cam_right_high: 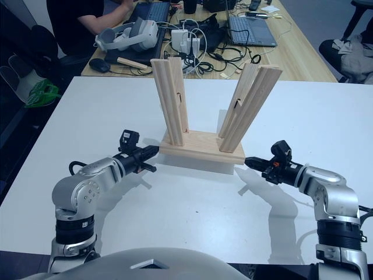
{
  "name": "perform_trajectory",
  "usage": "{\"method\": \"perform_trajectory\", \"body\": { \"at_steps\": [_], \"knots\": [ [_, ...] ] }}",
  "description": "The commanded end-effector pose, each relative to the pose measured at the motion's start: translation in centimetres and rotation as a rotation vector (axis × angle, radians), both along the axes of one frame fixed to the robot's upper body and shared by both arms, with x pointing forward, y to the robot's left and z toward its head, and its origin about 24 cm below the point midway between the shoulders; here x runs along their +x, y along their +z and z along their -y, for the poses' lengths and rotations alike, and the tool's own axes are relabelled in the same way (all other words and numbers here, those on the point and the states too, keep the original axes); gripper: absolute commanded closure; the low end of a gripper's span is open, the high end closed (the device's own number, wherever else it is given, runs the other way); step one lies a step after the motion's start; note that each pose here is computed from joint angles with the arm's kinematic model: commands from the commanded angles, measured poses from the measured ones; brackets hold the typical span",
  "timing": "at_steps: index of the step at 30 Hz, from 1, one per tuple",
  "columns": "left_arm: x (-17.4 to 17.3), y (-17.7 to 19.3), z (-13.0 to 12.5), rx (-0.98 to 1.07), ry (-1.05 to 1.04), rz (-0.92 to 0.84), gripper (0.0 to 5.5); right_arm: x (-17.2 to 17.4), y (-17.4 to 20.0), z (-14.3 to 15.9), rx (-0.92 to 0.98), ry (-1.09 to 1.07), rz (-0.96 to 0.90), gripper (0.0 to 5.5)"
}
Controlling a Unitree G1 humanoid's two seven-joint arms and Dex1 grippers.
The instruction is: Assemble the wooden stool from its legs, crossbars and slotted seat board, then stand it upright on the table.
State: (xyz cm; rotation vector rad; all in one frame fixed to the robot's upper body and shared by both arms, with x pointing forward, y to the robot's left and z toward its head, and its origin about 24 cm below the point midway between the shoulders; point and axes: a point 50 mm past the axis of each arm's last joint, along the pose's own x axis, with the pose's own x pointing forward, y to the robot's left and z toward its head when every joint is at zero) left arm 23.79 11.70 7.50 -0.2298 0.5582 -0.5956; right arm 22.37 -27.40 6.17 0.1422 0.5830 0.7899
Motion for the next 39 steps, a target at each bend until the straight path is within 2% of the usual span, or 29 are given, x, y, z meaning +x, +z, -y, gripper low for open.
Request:
{"method": "perform_trajectory", "body": {
  "at_steps": [1, 16, 39],
  "knots": [
    [-0.6, 1.9, 3.6, -0.195, -0.199, 0.036, 5.47, 1.2, 1.8, -3.7, 0.165, 0.14, 0.112, 5.5],
    [-0.5, 3.5, 3.9, -0.301, -0.219, 0.105, 5.47, 1.6, 2.9, -4.7, 0.238, 0.135, 0.133, 5.5],
    [-0.5, 4.1, 3.9, -0.337, -0.224, 0.138, 5.47, 1.7, 4.3, -5.5, 0.303, 0.145, 0.151, 5.5]
  ]
}}
